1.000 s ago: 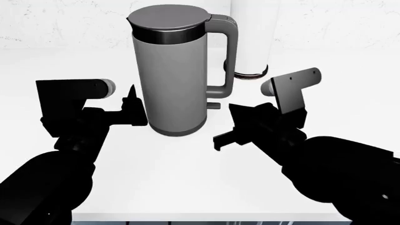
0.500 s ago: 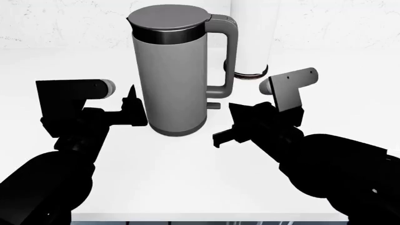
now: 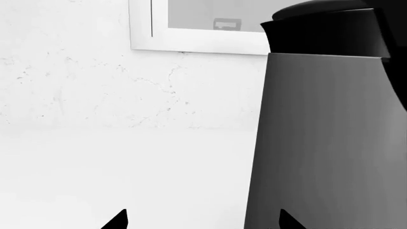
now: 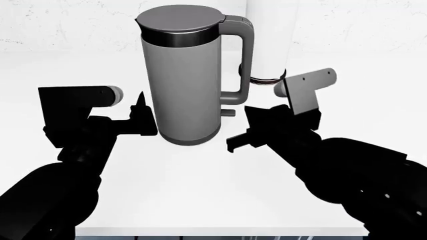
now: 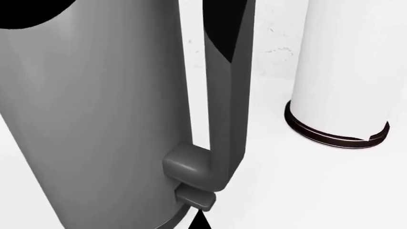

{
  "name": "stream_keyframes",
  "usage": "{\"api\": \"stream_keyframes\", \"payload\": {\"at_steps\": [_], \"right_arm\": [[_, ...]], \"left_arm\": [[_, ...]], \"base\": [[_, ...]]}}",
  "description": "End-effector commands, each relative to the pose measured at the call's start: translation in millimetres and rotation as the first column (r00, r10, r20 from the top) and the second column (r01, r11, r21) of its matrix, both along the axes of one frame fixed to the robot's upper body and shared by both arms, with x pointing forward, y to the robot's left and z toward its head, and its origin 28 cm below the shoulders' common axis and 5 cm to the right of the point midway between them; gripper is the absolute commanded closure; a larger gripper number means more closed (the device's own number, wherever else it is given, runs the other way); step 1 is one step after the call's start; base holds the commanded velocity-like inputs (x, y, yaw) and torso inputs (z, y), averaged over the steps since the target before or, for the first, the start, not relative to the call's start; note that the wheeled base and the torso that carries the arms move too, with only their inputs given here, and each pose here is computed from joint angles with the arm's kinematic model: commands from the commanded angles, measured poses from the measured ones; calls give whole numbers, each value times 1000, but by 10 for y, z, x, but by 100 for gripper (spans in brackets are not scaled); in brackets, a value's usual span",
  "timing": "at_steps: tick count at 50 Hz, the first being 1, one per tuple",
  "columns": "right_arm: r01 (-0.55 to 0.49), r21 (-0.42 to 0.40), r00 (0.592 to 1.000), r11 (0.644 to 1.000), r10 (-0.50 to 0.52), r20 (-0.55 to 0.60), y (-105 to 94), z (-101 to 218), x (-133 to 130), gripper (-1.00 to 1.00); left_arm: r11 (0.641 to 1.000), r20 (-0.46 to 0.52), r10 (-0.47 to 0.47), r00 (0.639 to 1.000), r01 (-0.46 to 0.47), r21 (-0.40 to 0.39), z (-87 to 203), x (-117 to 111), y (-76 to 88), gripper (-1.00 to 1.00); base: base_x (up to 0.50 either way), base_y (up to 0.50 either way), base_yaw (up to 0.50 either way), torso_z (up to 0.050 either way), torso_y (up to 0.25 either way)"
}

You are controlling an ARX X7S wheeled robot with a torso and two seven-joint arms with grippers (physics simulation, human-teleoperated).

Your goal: Press down the lever to turn on the electric kettle.

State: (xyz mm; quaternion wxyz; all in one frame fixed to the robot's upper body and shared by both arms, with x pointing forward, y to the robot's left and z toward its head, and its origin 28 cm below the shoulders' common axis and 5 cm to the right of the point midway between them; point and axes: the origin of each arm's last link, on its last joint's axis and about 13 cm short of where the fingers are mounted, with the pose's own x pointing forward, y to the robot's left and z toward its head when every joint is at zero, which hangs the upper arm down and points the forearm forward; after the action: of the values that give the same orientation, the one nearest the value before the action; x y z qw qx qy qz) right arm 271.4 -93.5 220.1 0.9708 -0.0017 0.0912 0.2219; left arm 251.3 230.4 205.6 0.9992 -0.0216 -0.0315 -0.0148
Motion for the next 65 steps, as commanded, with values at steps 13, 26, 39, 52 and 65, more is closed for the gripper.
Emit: {"api": "stream_keyframes", "payload": {"at_steps": [13,26,39,52,65], "right_arm": [[-23,0,1000,1000,23,-17,23,-42,127,100],[-7,-3,999,1000,7,-32,13,-88,189,100],[-10,-7,1000,1000,9,-29,19,-120,229,100],[-29,-7,999,1000,28,-34,44,-151,275,100],[-22,-15,999,1000,21,-36,44,-188,325,100]], "left_arm": [[1000,-3,2,1000,-2,0,-2,8,0,-100],[1000,-3,3,1000,-3,-1,1,17,-2,-100],[1000,-3,2,1000,-2,0,0,18,-5,-100],[1000,-2,2,1000,-2,0,-3,4,0,-100],[1000,-1,3,1000,-3,1,-2,12,-1,-100]], "base": [[0,0,0,0,0],[0,0,0,0,0],[0,0,0,0,0],[0,0,0,0,0],[0,0,0,0,0]]}}
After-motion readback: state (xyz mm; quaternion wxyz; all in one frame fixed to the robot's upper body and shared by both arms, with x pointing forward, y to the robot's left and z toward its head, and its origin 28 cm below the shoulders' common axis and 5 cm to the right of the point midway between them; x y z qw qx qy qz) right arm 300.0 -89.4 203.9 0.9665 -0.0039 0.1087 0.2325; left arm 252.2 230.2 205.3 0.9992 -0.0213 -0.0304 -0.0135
